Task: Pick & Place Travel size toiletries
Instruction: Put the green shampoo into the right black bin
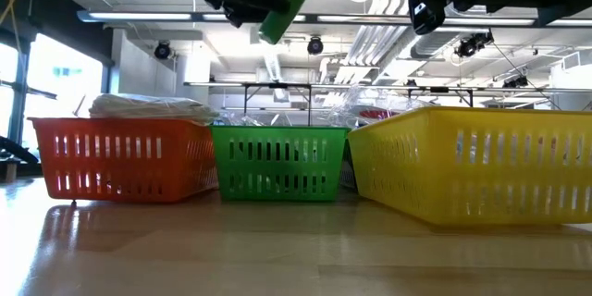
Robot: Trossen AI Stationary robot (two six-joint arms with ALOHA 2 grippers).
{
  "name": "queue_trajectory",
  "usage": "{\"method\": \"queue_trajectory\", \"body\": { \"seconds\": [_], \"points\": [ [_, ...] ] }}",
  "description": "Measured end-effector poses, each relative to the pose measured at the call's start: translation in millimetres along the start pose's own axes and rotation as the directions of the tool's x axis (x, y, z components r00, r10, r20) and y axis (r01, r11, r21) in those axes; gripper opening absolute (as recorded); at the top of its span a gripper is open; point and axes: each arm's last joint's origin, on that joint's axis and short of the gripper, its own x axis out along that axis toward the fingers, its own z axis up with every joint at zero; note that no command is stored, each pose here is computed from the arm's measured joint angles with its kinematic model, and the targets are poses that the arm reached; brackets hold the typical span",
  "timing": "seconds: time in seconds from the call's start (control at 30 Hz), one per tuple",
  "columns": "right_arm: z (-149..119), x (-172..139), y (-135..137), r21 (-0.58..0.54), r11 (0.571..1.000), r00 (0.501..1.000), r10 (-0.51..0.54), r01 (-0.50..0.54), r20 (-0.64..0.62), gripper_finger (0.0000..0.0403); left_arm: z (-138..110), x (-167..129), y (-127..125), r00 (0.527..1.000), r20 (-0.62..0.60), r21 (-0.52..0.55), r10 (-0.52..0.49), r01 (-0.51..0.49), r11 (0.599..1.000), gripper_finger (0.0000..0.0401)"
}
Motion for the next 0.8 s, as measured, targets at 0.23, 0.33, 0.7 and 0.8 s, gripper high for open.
{"method": "queue_trajectory", "body": {
  "seconds": [0.23,0.33,0.7,0.8],
  "points": [
    [-4.6,5.0,3.2,0.033,0.998,0.998,-0.061,0.061,-0.008,0.0003,8.4,3.2,-6.1,0.995,0.1,0.051,-0.026,0.021,0.998,0.0164],
    [-5.5,5.2,1.8,0.047,0.992,0.993,-0.114,0.115,-0.014,0.0003,7.9,3.6,-1.8,0.995,0.096,0.046,-0.015,0.011,0.999,0.0164],
    [-9.5,5.8,-0.3,0.041,0.982,0.982,-0.182,0.183,-0.046,0.0077,-3.5,33.6,-4.5,0.993,0.111,0.033,-0.026,0.022,0.999,0.0164],
    [-10.0,5.4,-1.5,0.038,0.974,0.974,-0.223,0.225,-0.052,0.013,-6.1,40.3,-3.9,0.992,0.123,-0.01,-0.033,0.034,0.999,0.0164]
  ]
}}
